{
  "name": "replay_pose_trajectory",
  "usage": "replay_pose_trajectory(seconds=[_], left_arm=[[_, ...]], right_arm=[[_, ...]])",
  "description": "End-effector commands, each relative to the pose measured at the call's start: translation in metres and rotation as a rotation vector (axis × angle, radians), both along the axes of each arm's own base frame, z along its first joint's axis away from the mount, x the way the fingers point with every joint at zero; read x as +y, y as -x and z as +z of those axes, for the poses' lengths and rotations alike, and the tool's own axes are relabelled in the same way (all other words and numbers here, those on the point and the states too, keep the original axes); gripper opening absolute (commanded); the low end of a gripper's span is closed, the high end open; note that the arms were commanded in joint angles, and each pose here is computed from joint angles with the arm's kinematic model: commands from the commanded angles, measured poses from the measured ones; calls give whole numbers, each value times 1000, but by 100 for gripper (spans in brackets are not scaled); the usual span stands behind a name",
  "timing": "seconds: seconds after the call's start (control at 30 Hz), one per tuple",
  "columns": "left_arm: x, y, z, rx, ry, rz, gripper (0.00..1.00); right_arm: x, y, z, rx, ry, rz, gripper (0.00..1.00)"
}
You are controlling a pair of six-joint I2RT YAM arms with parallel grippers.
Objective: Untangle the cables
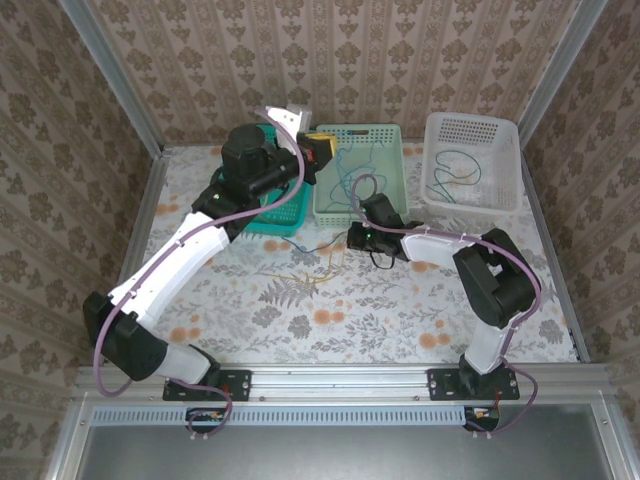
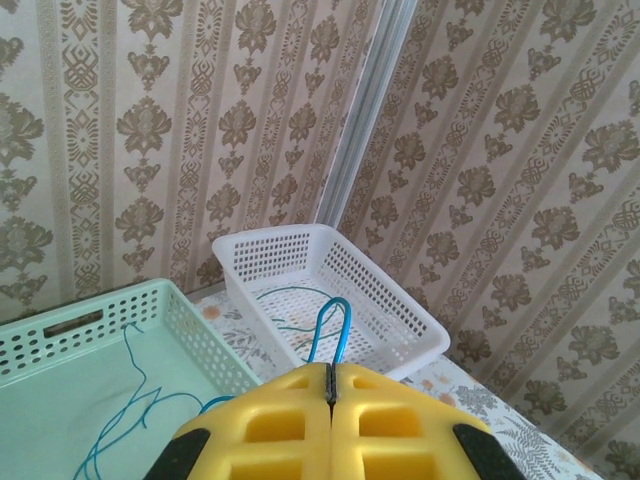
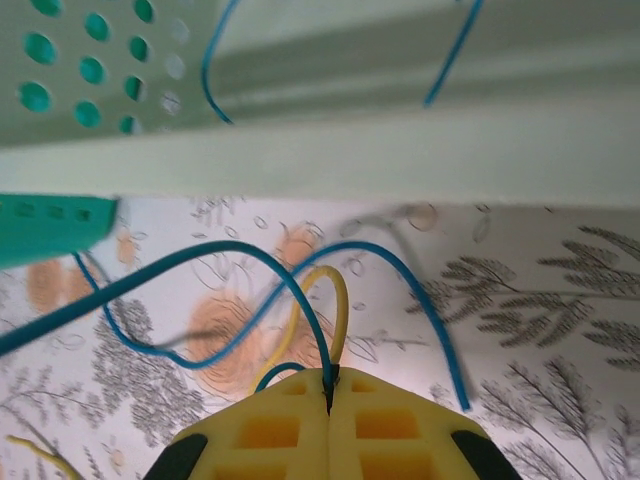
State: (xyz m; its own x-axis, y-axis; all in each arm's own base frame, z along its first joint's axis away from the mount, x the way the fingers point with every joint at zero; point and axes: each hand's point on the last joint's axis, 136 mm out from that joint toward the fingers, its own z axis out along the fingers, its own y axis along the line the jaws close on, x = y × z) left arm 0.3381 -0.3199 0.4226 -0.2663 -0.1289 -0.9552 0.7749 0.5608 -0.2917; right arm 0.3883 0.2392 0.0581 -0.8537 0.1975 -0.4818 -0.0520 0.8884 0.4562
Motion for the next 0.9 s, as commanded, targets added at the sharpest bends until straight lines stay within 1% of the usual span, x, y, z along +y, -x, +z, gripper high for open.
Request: replay_pose_trajectory(seconds=[0.0, 0.03, 0.1, 0.27, 0.4, 0.5, 0.67, 0.73, 0.87], left_arm=[[12, 1, 9, -11, 24, 31, 0], [14, -1, 6, -6, 17, 38, 0], [16, -3, 1, 7, 2, 49, 0], [21, -4, -7, 16, -18, 67, 0], [23, -2, -8, 20, -17, 69, 0], [23, -3, -9, 24, -19, 69, 0], [23, -3, -11, 26, -19, 70, 0], [24, -4, -14, 29, -22, 75, 0], [25, -5, -18, 39, -25, 81, 0]], right_arm=[[-14, 11, 9, -6, 81, 15, 4], [-16, 13, 9, -2, 95, 18, 6], [-20, 17, 13, 0, 117, 34, 15], [-29, 21, 19, -3, 154, 41, 19], [-26, 21, 19, 6, 136, 50, 15], [-23, 23, 18, 20, 128, 66, 17], [-31, 26, 13, 37, 173, 65, 17], [-34, 28, 11, 46, 195, 69, 15], [-36, 29, 10, 52, 213, 81, 4]])
